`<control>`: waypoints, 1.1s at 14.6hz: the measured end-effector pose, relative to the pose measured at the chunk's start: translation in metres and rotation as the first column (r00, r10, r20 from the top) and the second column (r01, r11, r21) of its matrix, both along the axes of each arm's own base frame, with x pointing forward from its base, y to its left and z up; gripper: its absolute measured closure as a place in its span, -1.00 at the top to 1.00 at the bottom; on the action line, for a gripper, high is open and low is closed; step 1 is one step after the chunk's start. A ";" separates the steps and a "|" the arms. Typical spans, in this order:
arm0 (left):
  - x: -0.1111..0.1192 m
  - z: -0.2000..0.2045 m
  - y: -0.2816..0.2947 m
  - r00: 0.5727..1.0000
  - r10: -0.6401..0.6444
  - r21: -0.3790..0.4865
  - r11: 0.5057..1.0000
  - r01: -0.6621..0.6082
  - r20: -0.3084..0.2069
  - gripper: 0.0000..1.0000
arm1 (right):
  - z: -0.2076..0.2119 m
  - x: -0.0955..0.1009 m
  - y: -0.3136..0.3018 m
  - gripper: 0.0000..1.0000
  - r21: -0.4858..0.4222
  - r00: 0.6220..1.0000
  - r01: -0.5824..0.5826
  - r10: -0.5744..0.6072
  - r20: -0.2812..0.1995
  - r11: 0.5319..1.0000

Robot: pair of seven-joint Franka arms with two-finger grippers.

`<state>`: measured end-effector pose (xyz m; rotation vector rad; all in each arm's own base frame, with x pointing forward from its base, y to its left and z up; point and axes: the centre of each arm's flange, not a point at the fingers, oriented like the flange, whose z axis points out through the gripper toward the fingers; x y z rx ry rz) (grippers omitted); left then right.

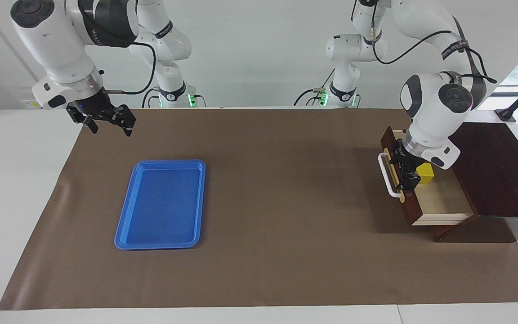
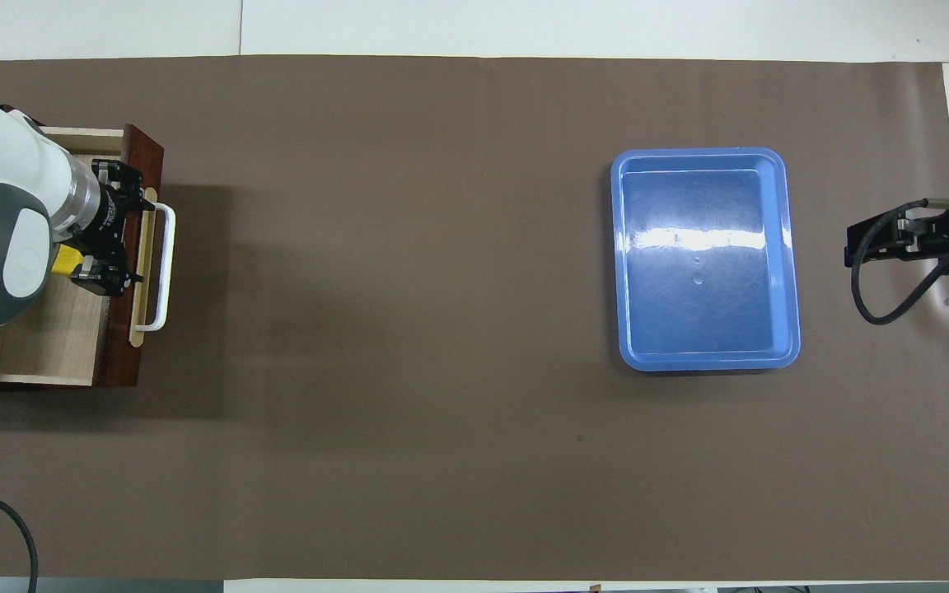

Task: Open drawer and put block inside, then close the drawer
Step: 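Push the drawer shut with the left gripper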

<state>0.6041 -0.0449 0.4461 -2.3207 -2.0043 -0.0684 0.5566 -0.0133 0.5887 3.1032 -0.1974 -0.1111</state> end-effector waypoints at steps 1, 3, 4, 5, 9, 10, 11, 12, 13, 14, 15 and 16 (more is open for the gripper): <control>0.001 0.001 0.008 1.000 0.009 0.002 1.000 -0.009 0.004 1.00 | 0.001 0.001 0.000 1.00 0.000 1.000 0.001 -0.001 -0.004 1.000; 0.003 0.002 0.032 1.000 0.027 0.003 1.000 -0.027 0.015 1.00 | 0.000 0.003 -0.001 1.00 0.001 1.000 0.003 -0.003 -0.014 1.000; 0.004 0.003 0.045 1.000 0.026 0.003 1.000 -0.026 0.018 1.00 | -0.001 0.002 -0.003 1.00 0.001 1.000 0.006 -0.006 -0.023 1.000; 0.004 0.004 0.057 1.000 0.019 0.004 1.000 -0.019 0.018 1.00 | -0.002 0.002 -0.004 1.00 0.001 1.000 0.008 -0.008 -0.030 1.000; 0.004 0.006 0.095 1.000 0.009 0.004 1.000 -0.009 0.029 1.00 | -0.002 0.002 -0.006 1.00 0.001 0.999 0.011 -0.011 -0.033 1.000; 0.004 0.006 0.101 0.999 0.009 0.004 1.000 -0.009 0.033 1.00 | -0.002 0.001 -0.006 1.00 0.001 0.999 0.011 -0.011 -0.033 1.000; 0.004 0.006 0.108 0.999 0.007 0.005 1.000 -0.008 0.037 1.00 | -0.002 0.001 -0.007 1.00 0.001 0.999 0.013 -0.013 -0.033 1.000; 0.004 0.007 0.114 0.999 0.003 0.005 1.000 -0.004 0.040 1.00 | -0.002 0.001 -0.008 1.00 0.001 0.999 0.016 -0.016 -0.033 1.000; 0.003 0.007 0.121 0.999 -0.001 0.006 1.000 0.001 0.042 1.00 | -0.001 0.001 -0.010 1.00 0.001 0.999 0.020 -0.020 -0.033 1.000; 0.002 0.007 0.127 0.999 -0.001 0.006 1.000 0.001 0.042 1.00 | -0.001 0.001 -0.012 1.00 0.001 0.999 0.022 -0.022 -0.033 1.000; 0.002 0.007 0.129 0.999 0.003 0.000 1.000 -0.003 0.043 1.00 | -0.001 0.001 -0.011 1.00 0.001 0.999 0.022 -0.022 -0.033 1.000; 0.002 0.007 0.129 0.999 0.002 0.000 1.000 -0.002 0.043 1.00 | -0.001 0.001 -0.011 1.00 0.001 0.999 0.021 -0.021 -0.032 1.000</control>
